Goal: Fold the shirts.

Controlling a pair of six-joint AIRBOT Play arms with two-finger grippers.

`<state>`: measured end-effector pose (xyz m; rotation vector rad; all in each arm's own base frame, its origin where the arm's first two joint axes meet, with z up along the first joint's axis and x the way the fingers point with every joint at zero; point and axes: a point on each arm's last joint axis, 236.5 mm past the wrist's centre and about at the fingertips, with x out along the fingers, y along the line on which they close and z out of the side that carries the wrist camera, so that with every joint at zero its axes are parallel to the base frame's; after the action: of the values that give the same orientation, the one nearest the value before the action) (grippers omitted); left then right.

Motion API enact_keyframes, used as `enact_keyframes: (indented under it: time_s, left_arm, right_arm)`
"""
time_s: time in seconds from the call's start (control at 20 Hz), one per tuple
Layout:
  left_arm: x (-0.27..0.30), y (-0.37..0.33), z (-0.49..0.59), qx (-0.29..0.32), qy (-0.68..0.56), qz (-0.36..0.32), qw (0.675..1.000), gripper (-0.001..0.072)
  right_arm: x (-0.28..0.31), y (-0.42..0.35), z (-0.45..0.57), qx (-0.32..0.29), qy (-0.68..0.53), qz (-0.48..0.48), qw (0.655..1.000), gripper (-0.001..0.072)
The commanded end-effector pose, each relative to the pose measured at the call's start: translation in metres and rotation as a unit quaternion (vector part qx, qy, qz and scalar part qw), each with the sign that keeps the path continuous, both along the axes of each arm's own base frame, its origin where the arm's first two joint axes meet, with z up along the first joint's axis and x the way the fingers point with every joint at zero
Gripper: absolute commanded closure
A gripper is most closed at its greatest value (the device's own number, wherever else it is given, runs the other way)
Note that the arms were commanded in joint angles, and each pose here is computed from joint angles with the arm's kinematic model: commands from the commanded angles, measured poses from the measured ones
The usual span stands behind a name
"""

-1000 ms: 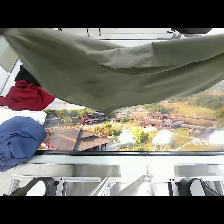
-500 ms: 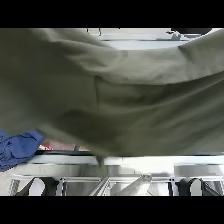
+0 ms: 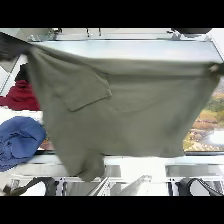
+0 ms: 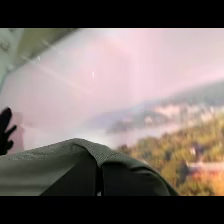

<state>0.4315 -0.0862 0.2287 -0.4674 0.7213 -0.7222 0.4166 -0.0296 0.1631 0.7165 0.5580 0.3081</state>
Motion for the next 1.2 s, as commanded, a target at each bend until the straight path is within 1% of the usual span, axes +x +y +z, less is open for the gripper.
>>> enact_keyframes:
  time_s: [0.0, 0.1, 0.2, 0.35, 0.55, 0.65, 0.75, 0.95, 1.15]
  left_arm:
    - [0.071, -0.004, -0.137, 0.022, 0.097, 0.007, 0.995, 0.0689]
    - [0.1, -0.001, -0.193, 0.016, 0.137, 0.002, 0.99, 0.069]
    - [0.126, 0.004, -0.23, 0.012, 0.153, 0.003, 0.988, 0.0691]
    - [0.157, 0.015, -0.257, 0.014, 0.144, 0.022, 0.989, 0.0691]
    - [0.178, 0.013, -0.264, 0.019, 0.124, 0.014, 0.992, 0.0691]
    - [0.181, 0.018, -0.271, 0.031, 0.121, 0.024, 0.992, 0.0691]
    - [0.177, 0.025, -0.286, 0.056, 0.129, 0.025, 0.99, 0.0691]
    - [0.161, 0.021, -0.298, 0.07, 0.14, -0.009, 0.988, 0.0692]
    - [0.159, 0.02, -0.297, 0.069, 0.141, -0.013, 0.987, 0.0691]
  right_arm:
    - [0.032, -0.008, -0.12, 0.053, 0.094, 0.012, 0.994, 0.0696]
    - [0.053, -0.016, -0.163, 0.083, 0.097, 0.001, 0.992, 0.0696]
    - [0.07, -0.024, -0.196, 0.094, 0.104, -0.002, 0.99, 0.0696]
    - [0.101, -0.041, -0.213, 0.091, 0.099, 0.0, 0.991, 0.0697]
    - [0.132, -0.048, -0.21, 0.066, 0.079, 0.015, 0.995, 0.0697]
    - [0.13, -0.048, -0.216, 0.058, 0.091, 0.017, 0.994, 0.0696]
    - [0.119, -0.049, -0.232, 0.031, 0.122, 0.029, 0.992, 0.0696]
    - [0.096, -0.05, -0.262, -0.022, 0.183, 0.055, 0.981, 0.0696]
    - [0.096, -0.047, -0.264, -0.028, 0.184, 0.059, 0.981, 0.0696]
